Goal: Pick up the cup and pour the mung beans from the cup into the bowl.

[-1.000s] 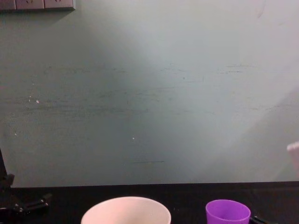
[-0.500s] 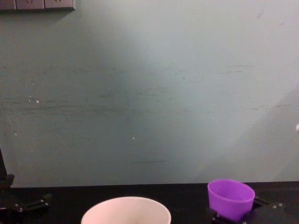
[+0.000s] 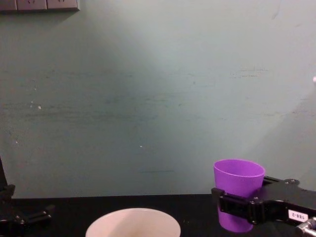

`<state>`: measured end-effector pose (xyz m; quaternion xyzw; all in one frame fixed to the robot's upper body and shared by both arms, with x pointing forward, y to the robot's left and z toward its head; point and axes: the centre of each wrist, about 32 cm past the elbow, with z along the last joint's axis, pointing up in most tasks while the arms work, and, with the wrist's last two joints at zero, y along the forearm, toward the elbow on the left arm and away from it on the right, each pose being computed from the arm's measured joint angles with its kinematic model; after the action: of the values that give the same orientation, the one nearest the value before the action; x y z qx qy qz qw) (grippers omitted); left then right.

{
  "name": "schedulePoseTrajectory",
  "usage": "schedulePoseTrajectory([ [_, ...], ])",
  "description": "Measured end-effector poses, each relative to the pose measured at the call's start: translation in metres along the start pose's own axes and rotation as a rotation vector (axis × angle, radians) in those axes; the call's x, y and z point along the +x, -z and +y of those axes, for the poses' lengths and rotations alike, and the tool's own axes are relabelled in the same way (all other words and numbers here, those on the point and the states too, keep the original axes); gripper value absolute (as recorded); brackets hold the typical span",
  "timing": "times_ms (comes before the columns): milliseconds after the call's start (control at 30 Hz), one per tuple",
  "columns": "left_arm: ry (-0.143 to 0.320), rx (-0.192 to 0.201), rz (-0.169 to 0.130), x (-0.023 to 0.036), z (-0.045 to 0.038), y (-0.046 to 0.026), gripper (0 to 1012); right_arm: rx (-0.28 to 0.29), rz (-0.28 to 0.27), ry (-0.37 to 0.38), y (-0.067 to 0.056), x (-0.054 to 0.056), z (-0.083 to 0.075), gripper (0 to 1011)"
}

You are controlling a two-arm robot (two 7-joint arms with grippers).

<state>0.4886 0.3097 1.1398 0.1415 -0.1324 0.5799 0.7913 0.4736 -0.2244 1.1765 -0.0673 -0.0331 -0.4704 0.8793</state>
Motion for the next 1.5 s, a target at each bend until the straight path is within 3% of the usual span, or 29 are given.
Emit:
schedulePoseTrajectory([
  [1500,0.000,0.000,0.000,0.0000,0.0000,0.0000,1000,-0.001,0.003,-0.005,-0.0008,-0.0005,0.0012,717],
])
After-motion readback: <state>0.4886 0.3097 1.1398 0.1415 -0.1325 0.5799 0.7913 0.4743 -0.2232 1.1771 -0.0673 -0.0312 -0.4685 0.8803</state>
